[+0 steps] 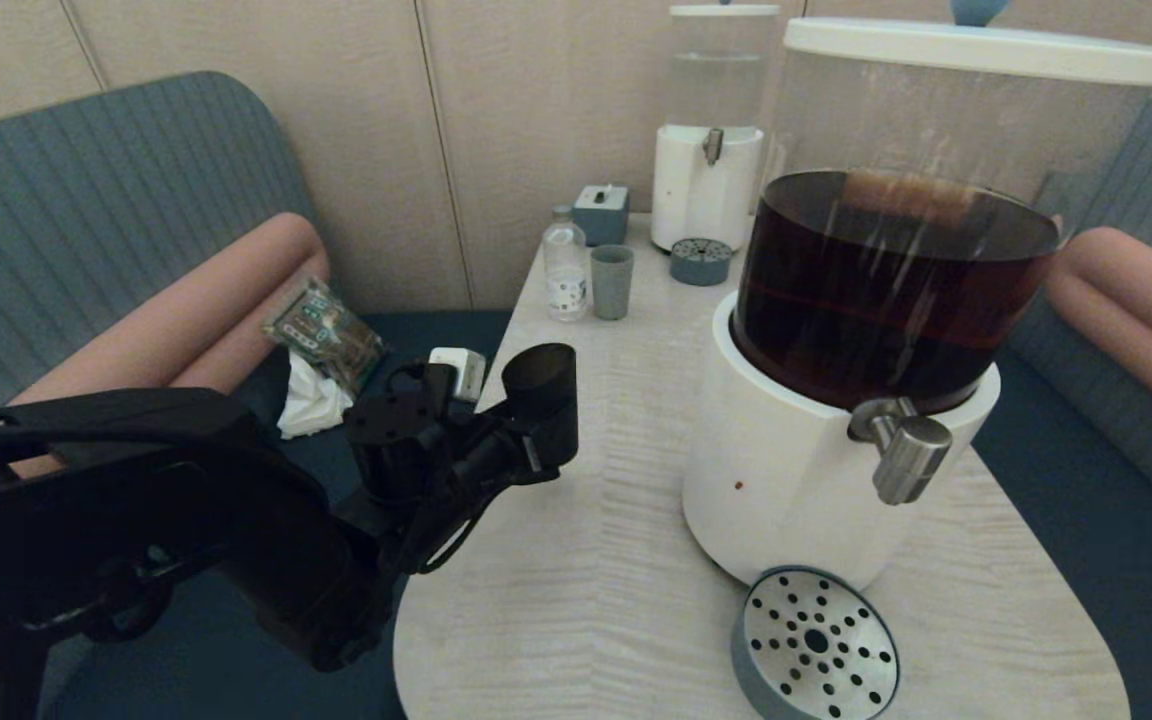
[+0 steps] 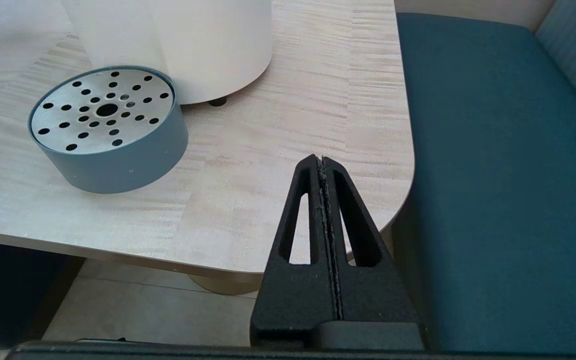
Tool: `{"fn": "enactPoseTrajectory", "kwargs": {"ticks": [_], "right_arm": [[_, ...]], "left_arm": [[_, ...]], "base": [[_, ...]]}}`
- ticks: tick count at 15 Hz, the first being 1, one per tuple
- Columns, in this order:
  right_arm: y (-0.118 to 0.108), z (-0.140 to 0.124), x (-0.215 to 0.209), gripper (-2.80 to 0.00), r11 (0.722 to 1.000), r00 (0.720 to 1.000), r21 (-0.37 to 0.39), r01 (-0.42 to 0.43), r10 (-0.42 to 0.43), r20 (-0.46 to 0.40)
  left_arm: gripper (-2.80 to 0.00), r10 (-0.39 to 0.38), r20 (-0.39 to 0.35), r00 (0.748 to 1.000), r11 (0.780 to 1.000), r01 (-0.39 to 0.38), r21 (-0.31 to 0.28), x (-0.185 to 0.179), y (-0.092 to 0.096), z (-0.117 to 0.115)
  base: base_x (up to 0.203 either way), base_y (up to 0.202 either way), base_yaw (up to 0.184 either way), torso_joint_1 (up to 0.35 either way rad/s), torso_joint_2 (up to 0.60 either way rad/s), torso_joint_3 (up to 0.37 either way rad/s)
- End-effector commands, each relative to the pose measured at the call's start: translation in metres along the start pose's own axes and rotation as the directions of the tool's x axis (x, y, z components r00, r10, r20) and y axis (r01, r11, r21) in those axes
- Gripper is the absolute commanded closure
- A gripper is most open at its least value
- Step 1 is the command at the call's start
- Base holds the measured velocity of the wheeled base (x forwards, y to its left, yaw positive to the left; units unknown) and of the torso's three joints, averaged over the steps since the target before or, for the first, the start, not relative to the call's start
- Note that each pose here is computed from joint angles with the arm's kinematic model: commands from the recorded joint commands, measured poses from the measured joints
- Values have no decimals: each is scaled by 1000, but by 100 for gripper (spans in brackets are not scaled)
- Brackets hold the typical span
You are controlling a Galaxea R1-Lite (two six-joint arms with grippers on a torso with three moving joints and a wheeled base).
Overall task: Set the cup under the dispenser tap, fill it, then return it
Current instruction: Place the cup next to the water dispenser
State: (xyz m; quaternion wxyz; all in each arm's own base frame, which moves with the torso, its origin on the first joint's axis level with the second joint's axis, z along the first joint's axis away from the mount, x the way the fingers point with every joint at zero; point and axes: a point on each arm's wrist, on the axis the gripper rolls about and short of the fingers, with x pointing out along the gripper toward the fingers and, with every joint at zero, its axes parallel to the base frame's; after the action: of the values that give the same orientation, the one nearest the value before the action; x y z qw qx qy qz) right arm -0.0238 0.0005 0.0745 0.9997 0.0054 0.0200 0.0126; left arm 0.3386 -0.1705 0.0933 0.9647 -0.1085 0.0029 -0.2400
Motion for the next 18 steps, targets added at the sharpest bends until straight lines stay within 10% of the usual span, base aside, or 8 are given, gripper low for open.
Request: {"fn": "enactPoseTrajectory", "kwargs": {"ticks": [1,18], "right_arm": [[0,0,0,0,1000,1000,-1,-1,1,-2],[0,0,0,0,1000,1000,0,-1,1,-2]], "left_arm": [[0,24,-2,1000,1000,-24,1,15,13,-17],[0,57,-25,998,998,-56,40,34,35,-58]], "base": [[0,0,0,0,0,0],[0,0,0,0,0,0]]}}
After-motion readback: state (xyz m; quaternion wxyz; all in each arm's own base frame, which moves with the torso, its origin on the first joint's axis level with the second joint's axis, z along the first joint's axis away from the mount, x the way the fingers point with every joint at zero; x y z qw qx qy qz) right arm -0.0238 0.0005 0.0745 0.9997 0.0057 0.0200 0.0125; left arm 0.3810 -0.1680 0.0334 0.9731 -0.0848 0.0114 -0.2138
